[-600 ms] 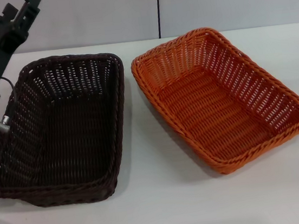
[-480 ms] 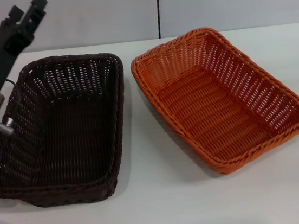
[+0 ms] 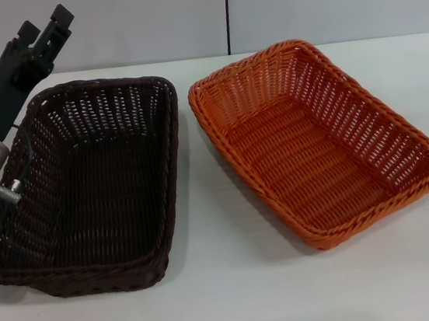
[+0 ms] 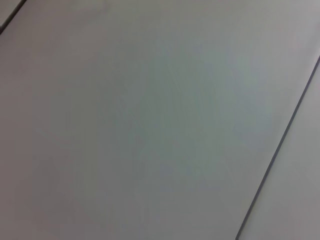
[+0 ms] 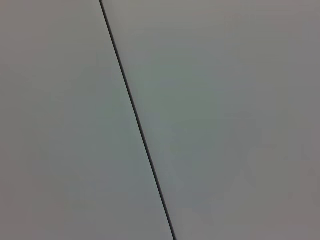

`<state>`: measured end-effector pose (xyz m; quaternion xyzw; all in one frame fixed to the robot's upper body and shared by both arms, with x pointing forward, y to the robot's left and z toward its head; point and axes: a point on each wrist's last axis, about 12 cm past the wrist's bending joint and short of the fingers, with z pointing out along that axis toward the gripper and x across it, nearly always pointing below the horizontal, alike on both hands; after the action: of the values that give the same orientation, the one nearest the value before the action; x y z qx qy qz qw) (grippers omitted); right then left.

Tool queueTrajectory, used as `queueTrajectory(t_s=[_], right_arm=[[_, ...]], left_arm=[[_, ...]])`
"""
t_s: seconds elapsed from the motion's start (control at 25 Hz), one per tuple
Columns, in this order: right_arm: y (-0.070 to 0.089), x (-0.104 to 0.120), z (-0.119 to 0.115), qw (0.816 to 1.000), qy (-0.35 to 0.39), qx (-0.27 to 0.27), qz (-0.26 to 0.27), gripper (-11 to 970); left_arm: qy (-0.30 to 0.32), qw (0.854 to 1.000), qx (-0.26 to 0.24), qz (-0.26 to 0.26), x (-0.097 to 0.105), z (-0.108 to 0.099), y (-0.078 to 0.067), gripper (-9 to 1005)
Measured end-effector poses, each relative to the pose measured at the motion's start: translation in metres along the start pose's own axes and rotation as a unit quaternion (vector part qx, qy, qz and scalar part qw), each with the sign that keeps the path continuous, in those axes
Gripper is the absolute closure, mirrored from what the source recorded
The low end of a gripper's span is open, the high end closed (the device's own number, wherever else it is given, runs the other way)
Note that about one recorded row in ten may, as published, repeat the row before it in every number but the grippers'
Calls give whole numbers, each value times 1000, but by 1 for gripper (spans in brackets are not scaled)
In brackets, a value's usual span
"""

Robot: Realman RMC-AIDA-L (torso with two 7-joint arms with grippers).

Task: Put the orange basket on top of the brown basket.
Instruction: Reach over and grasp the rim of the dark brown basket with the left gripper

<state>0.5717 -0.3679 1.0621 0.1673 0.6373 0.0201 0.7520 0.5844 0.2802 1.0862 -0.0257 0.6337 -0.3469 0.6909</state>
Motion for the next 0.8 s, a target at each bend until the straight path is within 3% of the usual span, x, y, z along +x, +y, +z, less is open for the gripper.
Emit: queueTrajectory(t_s=[0.2, 0.48, 0.76, 0.8], right_arm=[[0, 1, -2, 1000, 2, 1, 1, 267], [-3, 2, -4, 1000, 4, 4, 1, 269], [-7, 3, -6, 1000, 7, 9, -5, 268], [-8, 3, -7, 1000, 9, 14, -4, 267]], left_arm=[[-7, 1000, -7, 3, -7, 4, 3, 135], [22, 998, -54, 21, -22, 25, 16, 135], [71, 995, -64, 17, -52, 41, 29, 134], [98, 993, -64, 14, -66, 46, 30, 134]])
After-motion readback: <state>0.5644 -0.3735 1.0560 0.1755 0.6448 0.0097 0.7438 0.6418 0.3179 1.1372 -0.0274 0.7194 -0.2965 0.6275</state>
